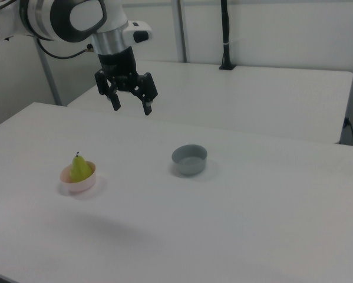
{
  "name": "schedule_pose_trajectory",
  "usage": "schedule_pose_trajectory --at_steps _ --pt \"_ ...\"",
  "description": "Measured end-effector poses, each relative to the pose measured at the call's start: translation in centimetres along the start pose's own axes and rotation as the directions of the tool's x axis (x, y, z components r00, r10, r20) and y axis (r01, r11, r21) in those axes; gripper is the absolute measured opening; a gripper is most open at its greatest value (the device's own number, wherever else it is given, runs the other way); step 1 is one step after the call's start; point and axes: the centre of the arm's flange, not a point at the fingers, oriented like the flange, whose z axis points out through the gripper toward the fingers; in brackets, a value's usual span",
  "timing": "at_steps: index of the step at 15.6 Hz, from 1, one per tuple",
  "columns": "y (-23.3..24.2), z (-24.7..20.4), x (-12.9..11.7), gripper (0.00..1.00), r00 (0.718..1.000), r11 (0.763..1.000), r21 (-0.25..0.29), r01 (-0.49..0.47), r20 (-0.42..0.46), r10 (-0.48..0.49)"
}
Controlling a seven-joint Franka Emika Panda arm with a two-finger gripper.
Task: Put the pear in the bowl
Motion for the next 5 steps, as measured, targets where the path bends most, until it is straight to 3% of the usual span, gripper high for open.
schedule_pose_trajectory --at_steps 5 --pt "0.01 -0.19 0.16 1.0 1.0 1.0 0.0 -0.004 -0.005 0.004"
